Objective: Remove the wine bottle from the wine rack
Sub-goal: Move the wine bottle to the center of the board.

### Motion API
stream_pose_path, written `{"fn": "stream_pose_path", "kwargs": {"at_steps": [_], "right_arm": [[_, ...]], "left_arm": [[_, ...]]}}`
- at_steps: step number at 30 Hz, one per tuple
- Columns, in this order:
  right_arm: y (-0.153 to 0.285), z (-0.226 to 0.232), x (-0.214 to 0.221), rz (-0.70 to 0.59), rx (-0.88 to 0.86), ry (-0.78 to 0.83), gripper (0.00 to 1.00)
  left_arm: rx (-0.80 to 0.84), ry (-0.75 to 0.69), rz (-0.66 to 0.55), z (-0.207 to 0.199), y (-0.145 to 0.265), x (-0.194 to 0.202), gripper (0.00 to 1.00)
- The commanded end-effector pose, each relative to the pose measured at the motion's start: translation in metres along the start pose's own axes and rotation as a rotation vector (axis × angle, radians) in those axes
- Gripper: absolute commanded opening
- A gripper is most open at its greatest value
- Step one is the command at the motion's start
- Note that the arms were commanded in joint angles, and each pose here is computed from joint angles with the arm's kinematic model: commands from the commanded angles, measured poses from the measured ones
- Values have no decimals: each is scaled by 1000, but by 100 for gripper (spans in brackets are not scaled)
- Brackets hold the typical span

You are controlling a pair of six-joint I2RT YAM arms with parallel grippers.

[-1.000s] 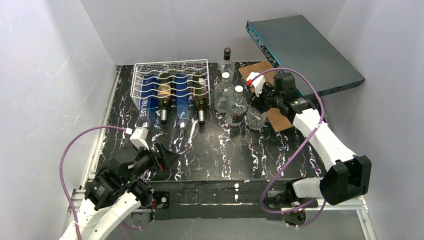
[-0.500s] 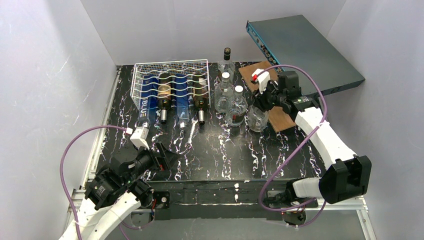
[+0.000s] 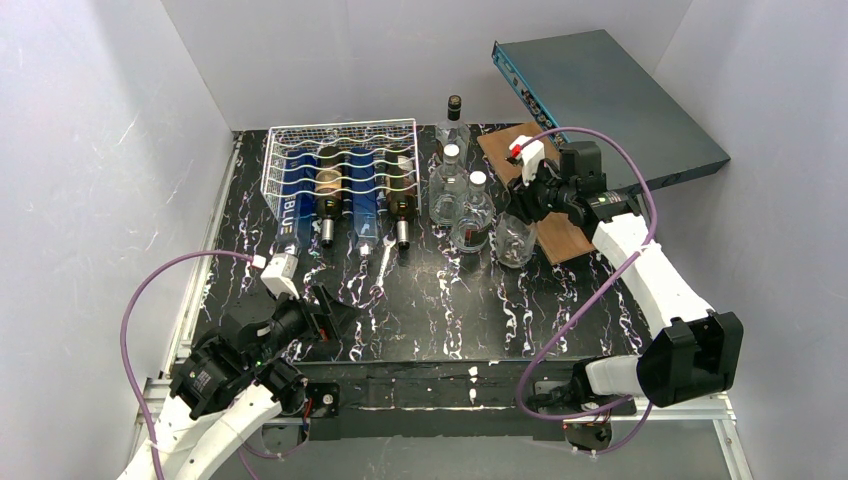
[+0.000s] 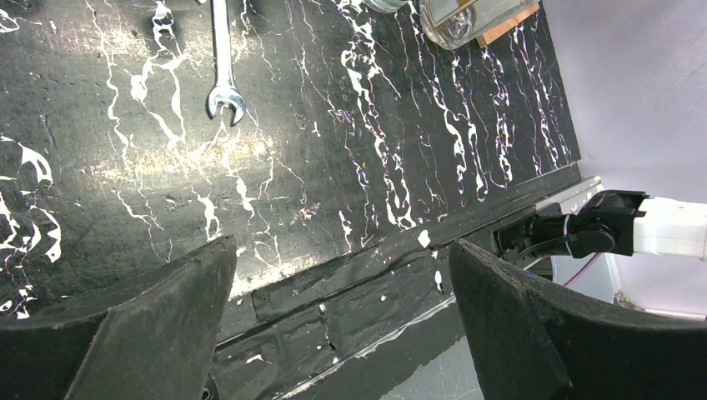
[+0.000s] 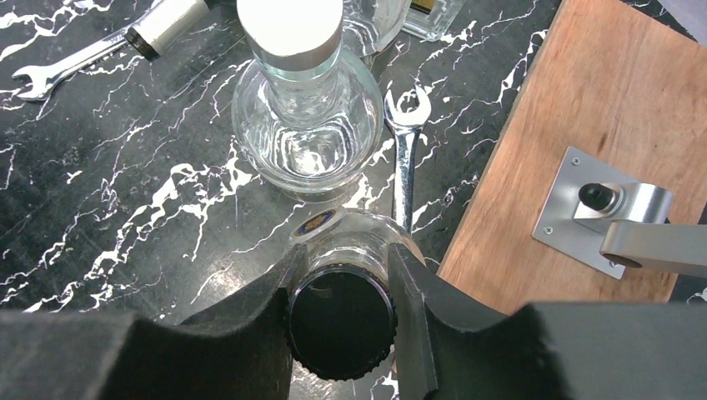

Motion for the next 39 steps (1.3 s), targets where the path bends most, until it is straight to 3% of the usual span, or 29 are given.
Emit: {"fn": "stream_pose_path", "kwargs": {"at_steps": [1,14,20,25,26,27,30,39], "right_arm": [[4,11,-11,-42,-87,-93,18],[2,20,-1,-21,-132,-98,19],[6,8,0,8,-6,-24,24],[16,14,-13,-25,-75,33,67],[26,15,-23,-35,-92,79,86],[30,16,-27,-39,-98,96,90],[51,18,-49,-79,-105,172,98],[90,31,-75,-167,-178,279,98]], "left_arm": [[5,1,-6,-4,3,-5,98],[9,4,-6,-4,1,-5,99],[14,3,-7,-5,2,-6,99],[20,-2,-3,-7,2,-9,99],[23,-5,-7,-8,4,-10,99],[23,-5,-7,-8,4,-10,99],[16,-9,2,-9,2,-12,99],[5,-35,19,-14,1,-20,99]]}}
Point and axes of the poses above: each gripper's point midway between its finger pads, its own y axis back along the fingers, its own z axis along the line the jaws close on, x = y × z, the point moved 9 cm from there along y, back along the fingers, and after that the axes turned 4 degrees about -y, right-handed, at the moved point
